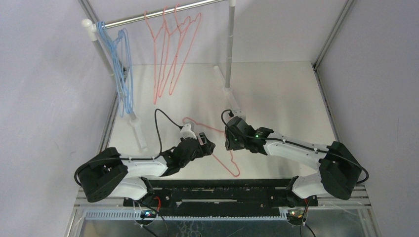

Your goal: Organize the hangers

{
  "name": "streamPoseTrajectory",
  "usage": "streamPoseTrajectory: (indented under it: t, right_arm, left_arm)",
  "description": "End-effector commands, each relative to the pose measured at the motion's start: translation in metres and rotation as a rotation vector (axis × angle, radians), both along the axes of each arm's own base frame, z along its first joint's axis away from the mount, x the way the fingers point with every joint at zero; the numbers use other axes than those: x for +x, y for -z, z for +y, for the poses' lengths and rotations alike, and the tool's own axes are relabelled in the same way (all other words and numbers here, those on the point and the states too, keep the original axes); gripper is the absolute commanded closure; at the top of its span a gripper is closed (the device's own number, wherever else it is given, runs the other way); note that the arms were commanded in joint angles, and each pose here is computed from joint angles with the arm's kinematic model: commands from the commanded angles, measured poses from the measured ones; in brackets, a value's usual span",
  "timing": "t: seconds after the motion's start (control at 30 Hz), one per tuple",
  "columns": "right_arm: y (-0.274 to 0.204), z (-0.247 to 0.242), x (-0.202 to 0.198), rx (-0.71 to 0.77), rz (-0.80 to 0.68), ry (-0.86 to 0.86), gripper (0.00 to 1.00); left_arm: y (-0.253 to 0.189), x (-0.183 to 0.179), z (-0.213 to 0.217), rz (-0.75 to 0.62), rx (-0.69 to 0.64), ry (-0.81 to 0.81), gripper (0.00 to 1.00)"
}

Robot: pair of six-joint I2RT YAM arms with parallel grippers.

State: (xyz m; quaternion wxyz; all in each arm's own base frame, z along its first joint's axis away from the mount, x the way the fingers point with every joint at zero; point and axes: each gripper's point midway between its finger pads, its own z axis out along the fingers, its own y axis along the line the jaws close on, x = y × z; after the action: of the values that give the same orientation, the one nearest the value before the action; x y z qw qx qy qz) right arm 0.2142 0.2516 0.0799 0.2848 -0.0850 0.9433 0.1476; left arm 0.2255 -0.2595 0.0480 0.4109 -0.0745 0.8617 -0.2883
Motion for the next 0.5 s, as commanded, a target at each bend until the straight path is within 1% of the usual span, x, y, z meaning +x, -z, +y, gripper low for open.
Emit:
streamPoseTrajectory:
  t: [0.0,0.1,0.27,0.47]
  right_arm:
    - [0.016,-0.007,-0.013,-0.041,0.047,0.008,0.53]
    - [0.028,-0.006,-0.023,-0.063,0.074,-0.003,0.54]
    - [0.052,-0.01,-0.035,-0.143,0.123,-0.01,0.55]
    - [0.066,-0.013,-0.037,-0.194,0.132,-0.01,0.55]
  left_arm:
    - [-0.028,0.009,-0.011,-0.051,-0.048,-0.007,0.21]
    - [-0.028,0.009,-0.008,-0.054,-0.049,-0.011,0.21]
    - [-0.029,0.008,-0.007,-0.056,-0.055,-0.015,0.21]
    - [-0.033,0.009,-0.003,-0.07,-0.06,-0.029,0.21]
